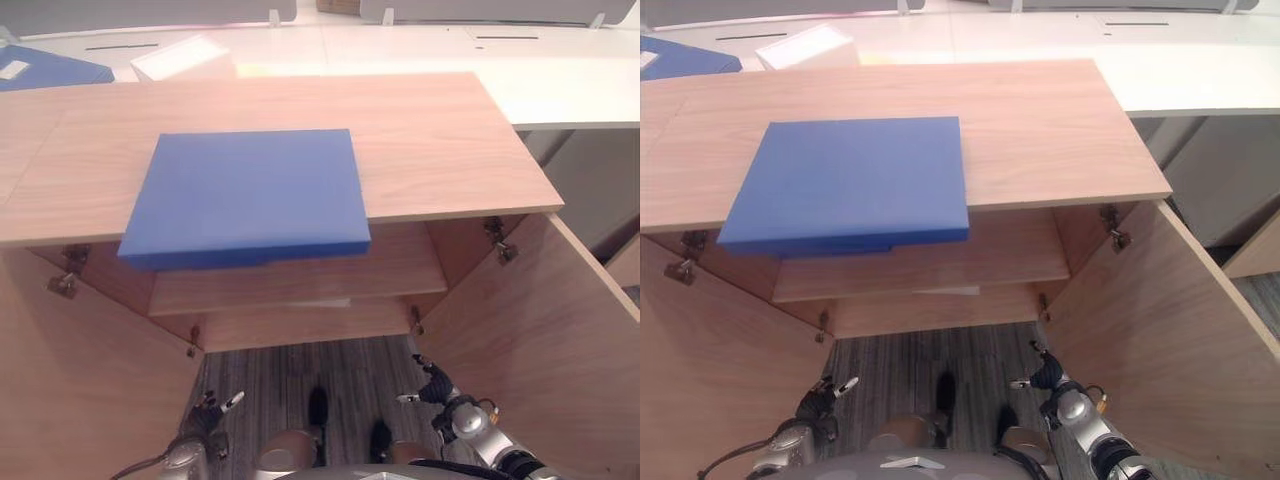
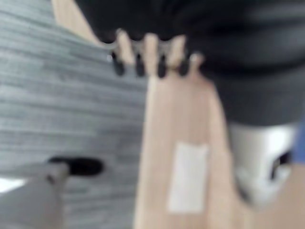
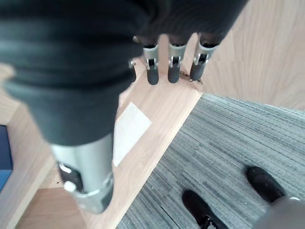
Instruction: Put the empty folder in the office cabinet
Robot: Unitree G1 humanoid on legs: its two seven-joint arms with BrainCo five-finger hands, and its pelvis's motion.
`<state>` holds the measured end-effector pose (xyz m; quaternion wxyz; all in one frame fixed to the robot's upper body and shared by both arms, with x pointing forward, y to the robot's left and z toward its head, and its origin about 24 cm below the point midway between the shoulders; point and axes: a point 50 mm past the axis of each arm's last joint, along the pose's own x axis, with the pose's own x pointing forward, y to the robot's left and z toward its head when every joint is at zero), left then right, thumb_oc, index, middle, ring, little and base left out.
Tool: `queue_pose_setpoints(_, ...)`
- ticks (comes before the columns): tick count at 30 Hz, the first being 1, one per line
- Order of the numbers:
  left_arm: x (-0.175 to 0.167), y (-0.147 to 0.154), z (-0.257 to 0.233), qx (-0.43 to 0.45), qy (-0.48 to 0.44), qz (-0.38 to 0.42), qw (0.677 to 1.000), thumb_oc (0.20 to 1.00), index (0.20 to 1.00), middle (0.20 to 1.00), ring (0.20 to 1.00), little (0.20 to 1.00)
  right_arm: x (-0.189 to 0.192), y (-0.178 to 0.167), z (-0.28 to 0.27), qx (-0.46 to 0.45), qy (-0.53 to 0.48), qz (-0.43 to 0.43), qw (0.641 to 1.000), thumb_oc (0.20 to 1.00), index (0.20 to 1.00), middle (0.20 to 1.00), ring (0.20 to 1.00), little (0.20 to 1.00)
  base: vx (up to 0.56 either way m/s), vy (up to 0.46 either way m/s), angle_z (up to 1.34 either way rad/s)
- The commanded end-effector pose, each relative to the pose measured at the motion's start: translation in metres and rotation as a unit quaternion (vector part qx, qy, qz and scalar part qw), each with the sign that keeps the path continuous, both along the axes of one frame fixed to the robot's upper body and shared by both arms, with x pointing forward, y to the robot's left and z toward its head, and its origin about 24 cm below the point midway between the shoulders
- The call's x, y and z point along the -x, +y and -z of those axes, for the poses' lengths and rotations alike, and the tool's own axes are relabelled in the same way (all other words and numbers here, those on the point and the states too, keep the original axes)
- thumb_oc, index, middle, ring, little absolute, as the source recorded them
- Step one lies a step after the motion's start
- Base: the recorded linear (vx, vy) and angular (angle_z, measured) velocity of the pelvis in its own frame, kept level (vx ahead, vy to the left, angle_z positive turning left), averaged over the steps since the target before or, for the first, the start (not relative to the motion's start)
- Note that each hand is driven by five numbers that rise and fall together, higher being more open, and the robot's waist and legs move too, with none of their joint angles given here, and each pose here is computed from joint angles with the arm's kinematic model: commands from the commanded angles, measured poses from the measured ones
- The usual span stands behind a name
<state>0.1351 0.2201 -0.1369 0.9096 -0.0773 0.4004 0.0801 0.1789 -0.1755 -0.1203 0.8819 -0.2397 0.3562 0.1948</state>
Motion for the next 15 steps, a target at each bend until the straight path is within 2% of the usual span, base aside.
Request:
queue_pose_setpoints(1,-0.029,0.009,-0.019,-0.076,-0.074,-0.015,0.994,1.000,1.000,1.000,1.000,1.000,-0.020,-0.022,-0.018,0.019,-0.042,0.001,0.999,1.000,1.000,1.000,1.000,1.000,-0.10,-0.035,0.19)
queue_pose_setpoints(4,-0.039,0.019,-0.032,-0.145,-0.107,-0.018,0.983,1.000,1.000,1.000,1.000,1.000,-0.017,-0.026,-0.015,0.022,-0.037,0.016,0.999,1.000,1.000,1.000,1.000,1.000,-0.09,0.015,0.32)
queue_pose_setpoints(8,-0.048,0.025,-0.044,-0.197,-0.140,-0.013,0.970,1.000,1.000,1.000,1.000,1.000,-0.016,-0.030,-0.014,0.022,-0.034,0.031,0.999,1.000,1.000,1.000,1.000,1.000,-0.07,0.064,0.28)
queue_pose_setpoints(15,-0.078,0.034,-0.086,-0.305,-0.234,0.060,0.921,1.000,1.000,1.000,1.000,1.000,-0.009,-0.042,-0.010,0.034,-0.028,0.048,0.998,1.000,1.000,1.000,1.000,1.000,-0.01,0.164,0.20)
